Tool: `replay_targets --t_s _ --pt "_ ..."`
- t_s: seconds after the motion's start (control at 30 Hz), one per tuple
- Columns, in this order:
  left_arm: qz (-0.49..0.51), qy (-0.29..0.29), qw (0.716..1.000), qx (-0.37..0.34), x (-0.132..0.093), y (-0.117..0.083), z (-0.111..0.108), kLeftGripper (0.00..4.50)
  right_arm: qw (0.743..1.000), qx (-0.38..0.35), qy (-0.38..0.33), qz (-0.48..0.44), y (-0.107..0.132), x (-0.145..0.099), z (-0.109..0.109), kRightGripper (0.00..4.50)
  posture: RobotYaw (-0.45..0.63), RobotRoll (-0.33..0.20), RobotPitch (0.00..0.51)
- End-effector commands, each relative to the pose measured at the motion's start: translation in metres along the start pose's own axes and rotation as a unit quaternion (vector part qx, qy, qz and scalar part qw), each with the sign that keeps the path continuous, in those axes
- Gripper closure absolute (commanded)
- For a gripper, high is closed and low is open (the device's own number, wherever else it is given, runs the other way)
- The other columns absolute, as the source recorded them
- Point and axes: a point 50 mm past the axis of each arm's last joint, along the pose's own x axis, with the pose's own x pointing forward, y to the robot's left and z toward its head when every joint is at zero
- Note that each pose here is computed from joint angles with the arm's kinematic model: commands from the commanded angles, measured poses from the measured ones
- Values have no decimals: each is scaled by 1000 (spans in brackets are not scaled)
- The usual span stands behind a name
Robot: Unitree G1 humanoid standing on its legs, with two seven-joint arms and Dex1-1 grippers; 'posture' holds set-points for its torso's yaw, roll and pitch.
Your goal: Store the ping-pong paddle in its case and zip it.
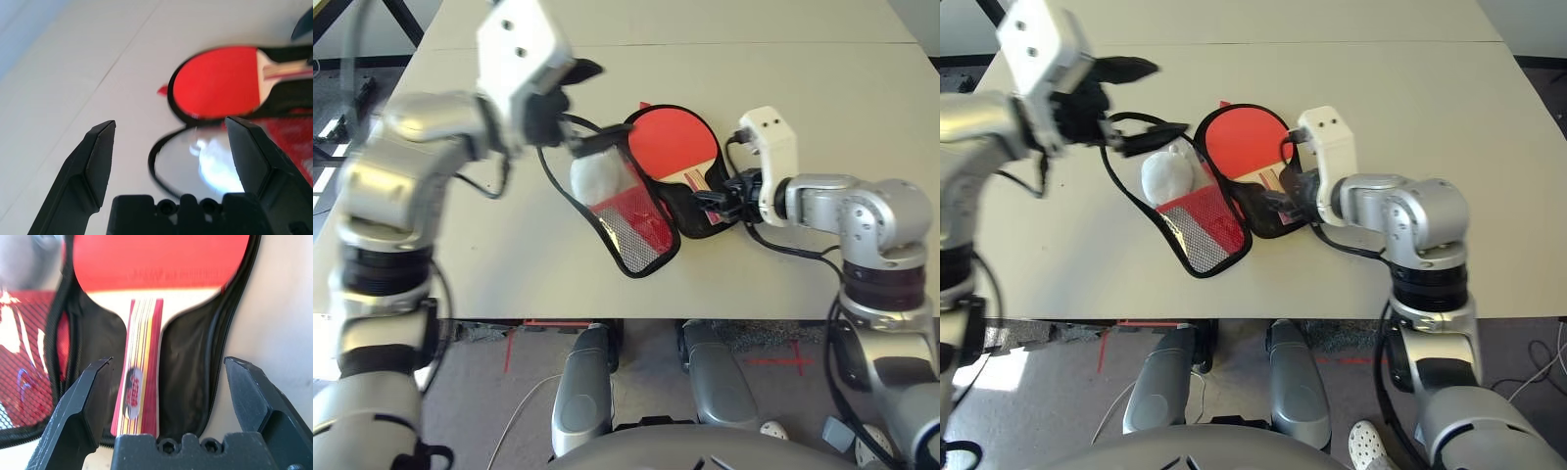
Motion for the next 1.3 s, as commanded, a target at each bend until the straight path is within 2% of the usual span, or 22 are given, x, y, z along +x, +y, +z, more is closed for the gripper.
replay_targets --t_s 0.03,0.13,0.23,0.33,0.5,0.57,0.67,0.87,1.0,1.07,1.13,1.23,1.3 --pt "5 65 998 -23 -20 6 -31 0 999 10 -30 14 -12 -3 1 16 89 0 248" --pt "24 111 993 -43 -35 9 -57 0 998 19 -61 13 -24 -5 6 16 94 0 250" --pt "20 128 990 -49 -34 4 -70 0 995 22 -97 16 -31 -6 12 16 95 0 250" --pt "3 125 990 -58 -23 -7 -79 0 989 22 -143 21 -37 -6 18 16 95 0 250" --pt "-46 98 992 -63 5 -29 -79 0 987 41 -149 35 -43 -5 16 16 77 0 255" --pt "-85 68 992 -67 25 -46 -70 0 980 74 -171 65 -49 -8 19 16 71 0 256" --pt "-138 8 988 -70 49 -67 -48 0 975 104 -193 48 -63 -12 22 16 60 0 261" --pt "-204 -96 973 -43 87 -90 11 0 970 124 -206 33 -78 -20 22 16 52 0 258" --pt "-236 -175 954 -62 130 -125 46 0 964 158 -194 86 -79 -29 20 16 38 0 251" --pt "-239 -180 952 -66 142 -137 46 0 967 163 -163 107 -76 -31 14 16 26 0 248" --pt "-239 -173 954 -61 143 -141 40 0 970 166 -136 117 -74 -33 9 16 21 0 248" --pt "-232 -162 957 -58 140 -136 33 0 969 174 -117 132 -71 -35 3 16 21 0 248" --pt "-218 -147 963 -54 133 -125 24 0 970 183 -89 136 -69 -35 -6 16 22 0 253"
